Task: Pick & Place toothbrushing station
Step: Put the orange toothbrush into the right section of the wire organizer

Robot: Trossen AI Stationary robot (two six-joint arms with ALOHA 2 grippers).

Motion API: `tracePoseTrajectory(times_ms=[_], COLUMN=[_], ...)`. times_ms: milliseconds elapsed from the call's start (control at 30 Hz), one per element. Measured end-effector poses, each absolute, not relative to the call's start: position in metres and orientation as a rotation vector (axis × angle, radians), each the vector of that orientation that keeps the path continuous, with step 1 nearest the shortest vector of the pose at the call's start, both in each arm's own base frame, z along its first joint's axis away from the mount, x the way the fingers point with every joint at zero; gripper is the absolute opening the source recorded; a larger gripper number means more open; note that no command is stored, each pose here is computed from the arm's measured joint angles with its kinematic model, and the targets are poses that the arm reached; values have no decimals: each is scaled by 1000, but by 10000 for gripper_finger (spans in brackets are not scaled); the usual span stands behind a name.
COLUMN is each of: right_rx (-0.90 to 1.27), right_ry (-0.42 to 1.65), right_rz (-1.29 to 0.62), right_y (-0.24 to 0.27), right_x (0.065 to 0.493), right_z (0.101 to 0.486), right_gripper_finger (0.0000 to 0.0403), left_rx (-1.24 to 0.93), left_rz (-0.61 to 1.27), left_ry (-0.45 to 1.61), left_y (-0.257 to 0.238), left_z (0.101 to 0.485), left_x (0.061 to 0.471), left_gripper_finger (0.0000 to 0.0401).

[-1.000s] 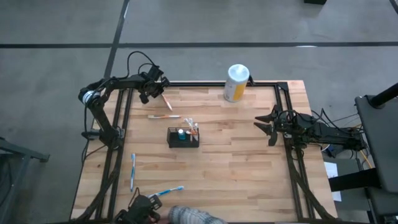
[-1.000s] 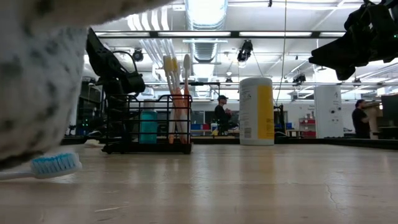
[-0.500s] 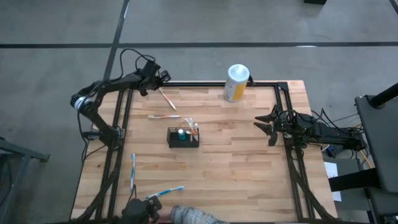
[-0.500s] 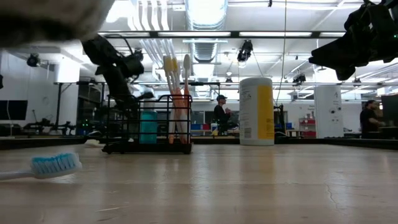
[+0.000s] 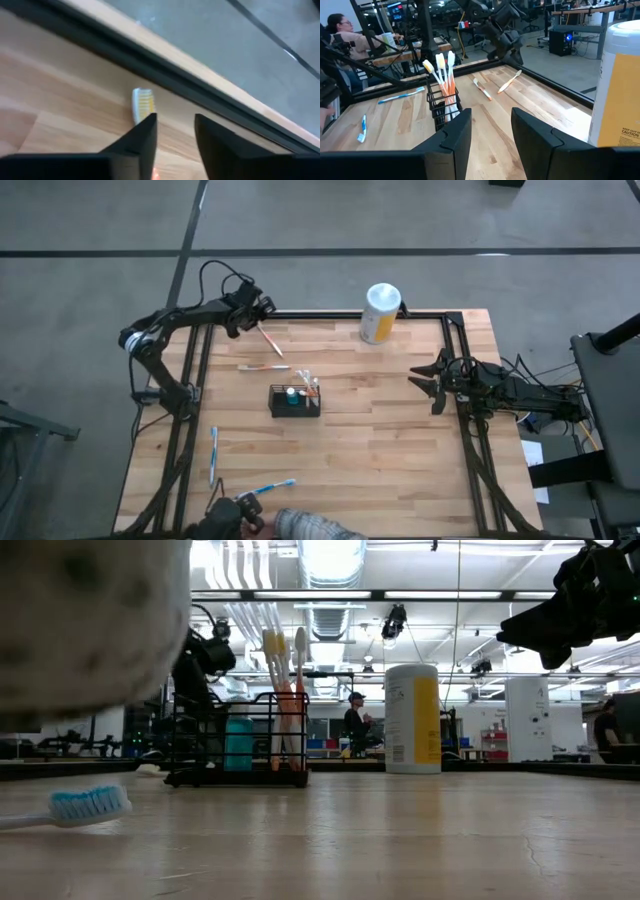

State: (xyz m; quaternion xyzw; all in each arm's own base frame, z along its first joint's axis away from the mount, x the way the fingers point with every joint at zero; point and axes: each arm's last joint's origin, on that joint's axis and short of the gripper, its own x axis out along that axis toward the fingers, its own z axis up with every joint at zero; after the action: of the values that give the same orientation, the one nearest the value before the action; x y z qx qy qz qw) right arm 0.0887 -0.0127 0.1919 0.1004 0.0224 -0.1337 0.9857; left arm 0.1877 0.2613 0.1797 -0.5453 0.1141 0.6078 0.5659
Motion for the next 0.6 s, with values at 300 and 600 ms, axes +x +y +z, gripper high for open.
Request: tracePoseTrajectory(times_ms=[300,600], right_rx=[202,202], right_ry=[45,45], right_rz=[-269,-269], right_y=[-13,-13], right_x=[89,89], right_z=[192,192], right_gripper_finger=[132,132], left_rx=[-1345,-1371], left_rz=[1471,1494], left_ry=[275,308], left_y=[265,268], left_z=[165,152], left_x=[188,187], left_gripper_finger=[186,168])
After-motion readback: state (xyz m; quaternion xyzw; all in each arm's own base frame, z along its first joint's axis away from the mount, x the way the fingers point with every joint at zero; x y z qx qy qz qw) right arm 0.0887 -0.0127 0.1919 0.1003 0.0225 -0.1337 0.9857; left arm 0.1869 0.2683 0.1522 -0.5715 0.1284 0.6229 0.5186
